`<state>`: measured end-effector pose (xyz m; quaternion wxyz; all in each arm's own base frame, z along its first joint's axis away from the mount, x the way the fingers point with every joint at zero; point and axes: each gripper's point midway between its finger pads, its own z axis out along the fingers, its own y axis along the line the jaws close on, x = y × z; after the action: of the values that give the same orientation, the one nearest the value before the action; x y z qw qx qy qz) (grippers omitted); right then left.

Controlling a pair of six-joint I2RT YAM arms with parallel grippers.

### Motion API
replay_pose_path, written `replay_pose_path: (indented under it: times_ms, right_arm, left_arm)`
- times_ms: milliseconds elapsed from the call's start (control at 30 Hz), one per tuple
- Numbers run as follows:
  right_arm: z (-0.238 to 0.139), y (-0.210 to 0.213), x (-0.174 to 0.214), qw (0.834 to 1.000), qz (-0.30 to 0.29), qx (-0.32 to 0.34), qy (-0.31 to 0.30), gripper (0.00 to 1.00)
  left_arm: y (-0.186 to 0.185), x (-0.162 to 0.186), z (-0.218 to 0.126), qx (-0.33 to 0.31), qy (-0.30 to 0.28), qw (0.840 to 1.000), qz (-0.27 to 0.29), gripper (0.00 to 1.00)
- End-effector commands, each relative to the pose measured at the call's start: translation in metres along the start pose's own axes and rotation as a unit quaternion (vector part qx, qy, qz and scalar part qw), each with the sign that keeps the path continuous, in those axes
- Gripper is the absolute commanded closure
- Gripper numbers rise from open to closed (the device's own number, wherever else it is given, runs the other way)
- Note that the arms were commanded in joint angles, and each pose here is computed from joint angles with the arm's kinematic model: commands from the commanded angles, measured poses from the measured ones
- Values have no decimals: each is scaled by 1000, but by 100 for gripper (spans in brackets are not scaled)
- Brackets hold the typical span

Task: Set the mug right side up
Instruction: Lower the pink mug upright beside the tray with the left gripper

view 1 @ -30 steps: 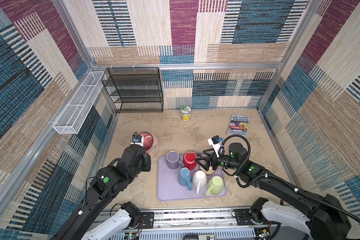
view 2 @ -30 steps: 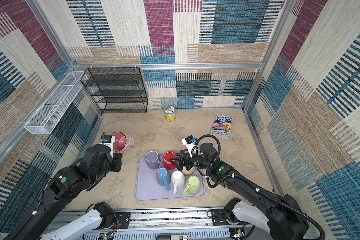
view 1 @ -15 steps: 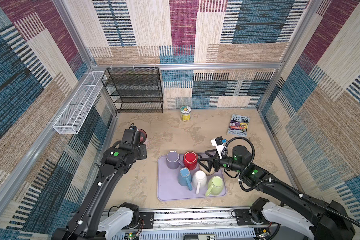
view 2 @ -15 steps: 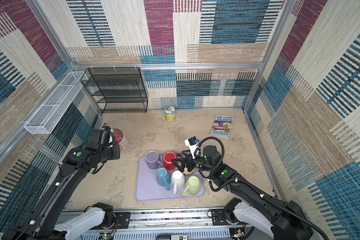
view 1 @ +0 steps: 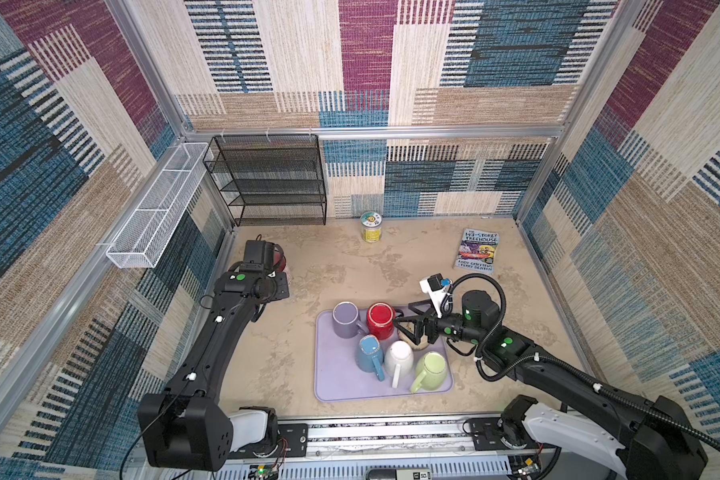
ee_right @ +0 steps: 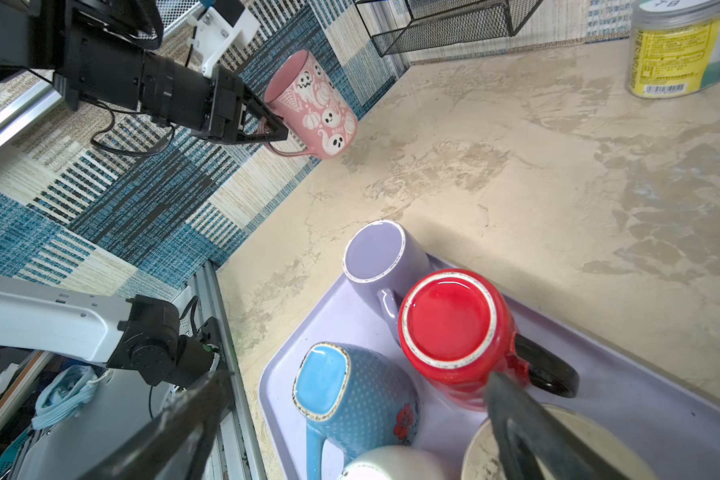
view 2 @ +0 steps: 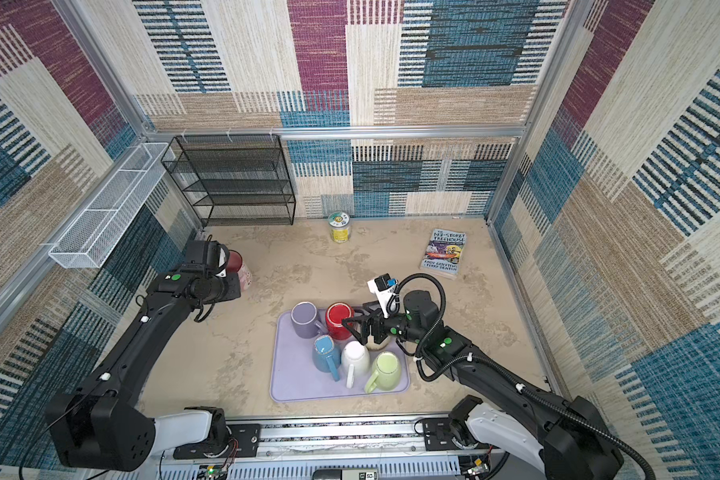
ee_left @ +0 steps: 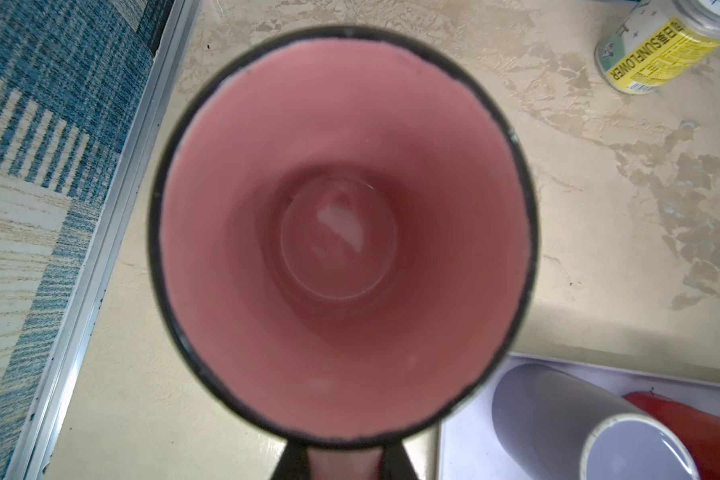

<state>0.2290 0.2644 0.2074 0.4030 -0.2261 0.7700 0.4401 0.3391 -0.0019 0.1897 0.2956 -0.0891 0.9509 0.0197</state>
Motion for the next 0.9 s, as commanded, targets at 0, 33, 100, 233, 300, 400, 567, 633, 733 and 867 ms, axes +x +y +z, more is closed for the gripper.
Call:
replay_pose_path:
  times_ms: [0, 33, 100, 233, 300, 400, 567, 633, 733, 867]
  right_arm:
    - [1, 3, -8, 1000, -13, -6, -14, 0]
    - [1, 3, -8, 1000, -13, -5, -14, 0]
    - [1, 2, -8, 1000, -13, -3, -15, 0]
    - [1, 0, -8, 1000, -15, 1, -15, 0]
    - [2, -1, -8, 1000, -14, 3, -14, 0]
    - [3, -2, -6, 1000, -14, 6, -12, 0]
    - [5, -7, -6, 1000, -10, 17, -10, 0]
    - [6, -9, -5, 1000, -8, 19, -5, 0]
    - [7, -9, -4, 1000, -7, 19, -3, 0]
    - [7, -11, -3, 1000, -9, 22, -3, 0]
  left_arm:
    - [-1, -34, 5, 10, -57, 998, 9, 100]
    - [1, -34, 10, 12, -54, 998, 9, 100]
    - [4, -35, 19, 12, -50, 999, 7, 100]
    - [8, -35, 36, 12, -38, 999, 2, 100]
    - [9, -36, 44, 9, -37, 999, 1, 100]
    - [9, -37, 57, 8, -34, 999, -1, 100]
    - [10, -37, 74, 2, -26, 1000, 0, 100]
    - [10, -35, 81, 0, -18, 1000, 2, 100]
    - [13, -32, 89, -7, -11, 1000, 6, 100]
    - [17, -31, 95, -17, -3, 1000, 10, 100]
